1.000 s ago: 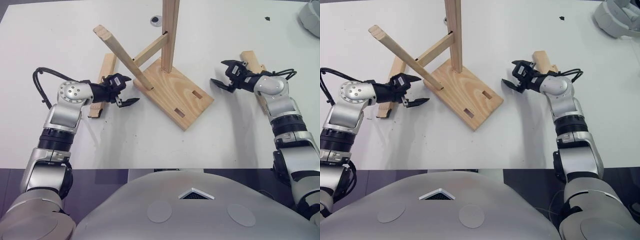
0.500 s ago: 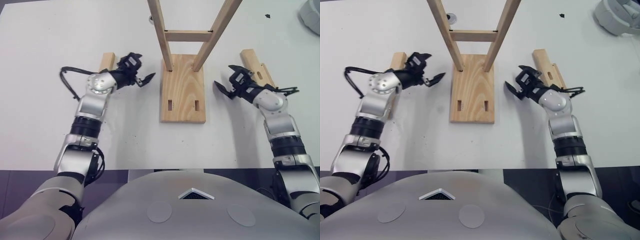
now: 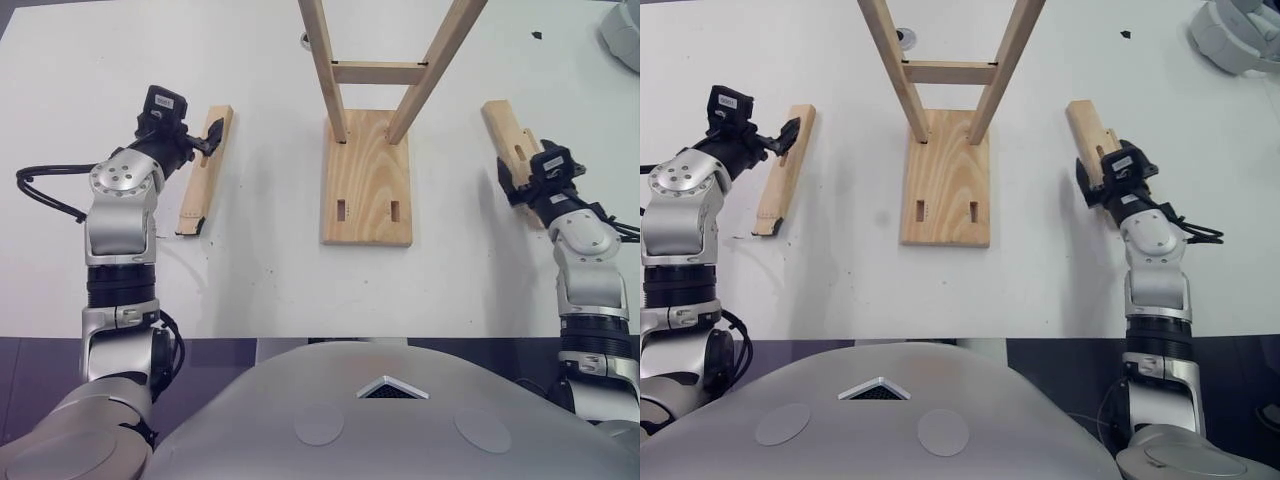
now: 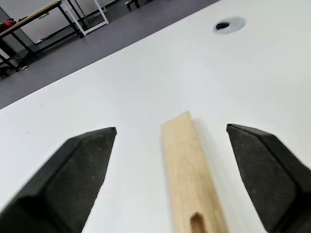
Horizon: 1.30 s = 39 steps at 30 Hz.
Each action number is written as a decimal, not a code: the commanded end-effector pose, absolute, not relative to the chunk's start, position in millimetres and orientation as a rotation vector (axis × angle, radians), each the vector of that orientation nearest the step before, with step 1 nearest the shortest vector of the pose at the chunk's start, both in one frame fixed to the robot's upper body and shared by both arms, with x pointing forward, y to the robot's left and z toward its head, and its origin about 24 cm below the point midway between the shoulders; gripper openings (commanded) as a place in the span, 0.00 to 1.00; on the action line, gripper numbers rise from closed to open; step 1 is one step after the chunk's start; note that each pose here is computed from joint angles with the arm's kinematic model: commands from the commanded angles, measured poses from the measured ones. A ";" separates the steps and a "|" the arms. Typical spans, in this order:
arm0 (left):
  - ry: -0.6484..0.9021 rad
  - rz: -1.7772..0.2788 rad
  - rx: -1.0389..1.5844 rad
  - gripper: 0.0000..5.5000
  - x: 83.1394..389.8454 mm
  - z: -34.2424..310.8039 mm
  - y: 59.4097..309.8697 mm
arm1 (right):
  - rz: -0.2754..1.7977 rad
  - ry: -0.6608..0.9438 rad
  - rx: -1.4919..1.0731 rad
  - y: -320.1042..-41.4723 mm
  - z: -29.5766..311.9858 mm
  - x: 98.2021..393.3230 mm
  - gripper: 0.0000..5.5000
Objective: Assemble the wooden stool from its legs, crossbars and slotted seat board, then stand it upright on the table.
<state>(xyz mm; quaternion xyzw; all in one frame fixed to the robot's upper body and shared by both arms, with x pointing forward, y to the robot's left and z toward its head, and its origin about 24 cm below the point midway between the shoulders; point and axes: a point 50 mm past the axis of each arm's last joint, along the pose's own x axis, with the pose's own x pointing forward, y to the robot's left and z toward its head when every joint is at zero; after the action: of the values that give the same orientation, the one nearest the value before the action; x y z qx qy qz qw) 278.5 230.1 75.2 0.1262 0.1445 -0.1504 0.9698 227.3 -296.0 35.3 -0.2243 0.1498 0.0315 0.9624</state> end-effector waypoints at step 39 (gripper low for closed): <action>0.233 -0.320 0.157 0.76 291.3 69.8 205.3 | -0.127 0.648 0.007 -317.2 12.3 230.4 0.66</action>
<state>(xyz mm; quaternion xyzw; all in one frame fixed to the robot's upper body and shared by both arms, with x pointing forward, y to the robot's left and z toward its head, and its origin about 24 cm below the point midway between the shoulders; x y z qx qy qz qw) 288.5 207.6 66.3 0.0826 0.1225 -0.1609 0.9759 239.2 -313.2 20.3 -0.0065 0.2761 -0.0540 0.9596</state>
